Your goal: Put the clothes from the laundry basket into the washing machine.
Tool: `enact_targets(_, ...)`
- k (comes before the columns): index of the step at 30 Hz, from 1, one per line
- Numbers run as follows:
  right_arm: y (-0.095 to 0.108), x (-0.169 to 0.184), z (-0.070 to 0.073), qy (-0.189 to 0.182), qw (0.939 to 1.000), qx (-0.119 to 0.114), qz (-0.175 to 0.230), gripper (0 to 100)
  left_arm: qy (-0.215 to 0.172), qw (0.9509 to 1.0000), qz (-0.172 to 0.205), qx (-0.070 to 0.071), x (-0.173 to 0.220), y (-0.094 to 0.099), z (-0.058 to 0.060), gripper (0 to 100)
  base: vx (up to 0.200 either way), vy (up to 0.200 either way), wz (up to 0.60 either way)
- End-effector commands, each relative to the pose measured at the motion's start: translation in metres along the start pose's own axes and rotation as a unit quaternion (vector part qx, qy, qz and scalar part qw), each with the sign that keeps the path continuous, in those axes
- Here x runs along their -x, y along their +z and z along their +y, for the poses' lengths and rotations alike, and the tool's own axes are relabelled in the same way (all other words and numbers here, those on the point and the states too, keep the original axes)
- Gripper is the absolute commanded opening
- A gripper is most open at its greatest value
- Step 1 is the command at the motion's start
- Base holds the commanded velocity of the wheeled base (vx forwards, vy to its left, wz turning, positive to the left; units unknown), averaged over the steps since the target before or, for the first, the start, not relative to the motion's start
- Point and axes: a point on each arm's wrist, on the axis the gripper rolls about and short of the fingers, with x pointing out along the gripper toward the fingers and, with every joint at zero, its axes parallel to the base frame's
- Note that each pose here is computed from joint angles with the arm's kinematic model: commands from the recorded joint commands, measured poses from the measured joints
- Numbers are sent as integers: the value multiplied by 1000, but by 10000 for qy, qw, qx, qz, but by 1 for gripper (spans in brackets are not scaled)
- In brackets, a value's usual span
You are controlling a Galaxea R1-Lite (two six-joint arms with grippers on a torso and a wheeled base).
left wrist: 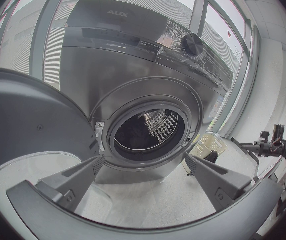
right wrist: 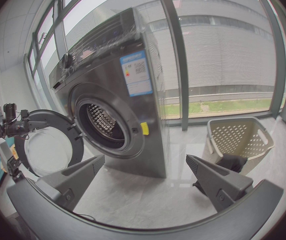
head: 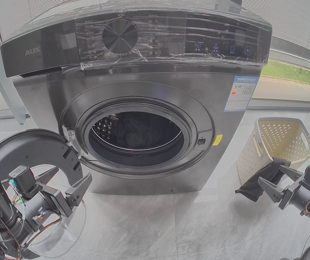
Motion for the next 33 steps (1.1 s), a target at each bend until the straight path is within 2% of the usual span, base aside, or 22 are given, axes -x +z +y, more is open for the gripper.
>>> enact_targets(1,4,13,-8,-258,9992,103,-276,100,86,9999,112,-63,6,-8,6,100,0,-200,0)
enact_targets(4,6,15,-11,-397,9985,116,-350,100,110,9996,189,-184,10,-13,8,100,0,-200,0)
enact_targets(8,7,21,-12,-459,9980,108,-425,100,122,9997,106,-166,16,-12,11,100,0,-200,0)
enact_targets(14,3,39,-13,-525,9981,132,-307,100,177,9994,47,-300,26,-14,18,100,0,-200,0)
enact_targets(17,-1,55,-15,-661,9971,251,-264,100,174,9994,33,-311,31,-16,20,100,0,-200,0)
enact_targets(22,-12,83,-16,-884,9954,282,-253,100,186,9995,15,-260,38,-18,22,100,0,-200,0)
enact_targets(26,-27,111,-14,-975,9936,309,-487,100,240,9995,-61,-214,50,-17,27,100,0,-200,0)
enact_targets(33,-44,132,-12,-1207,9893,305,-763,100,203,9993,-162,-285,84,-21,39,100,0,-200,0)
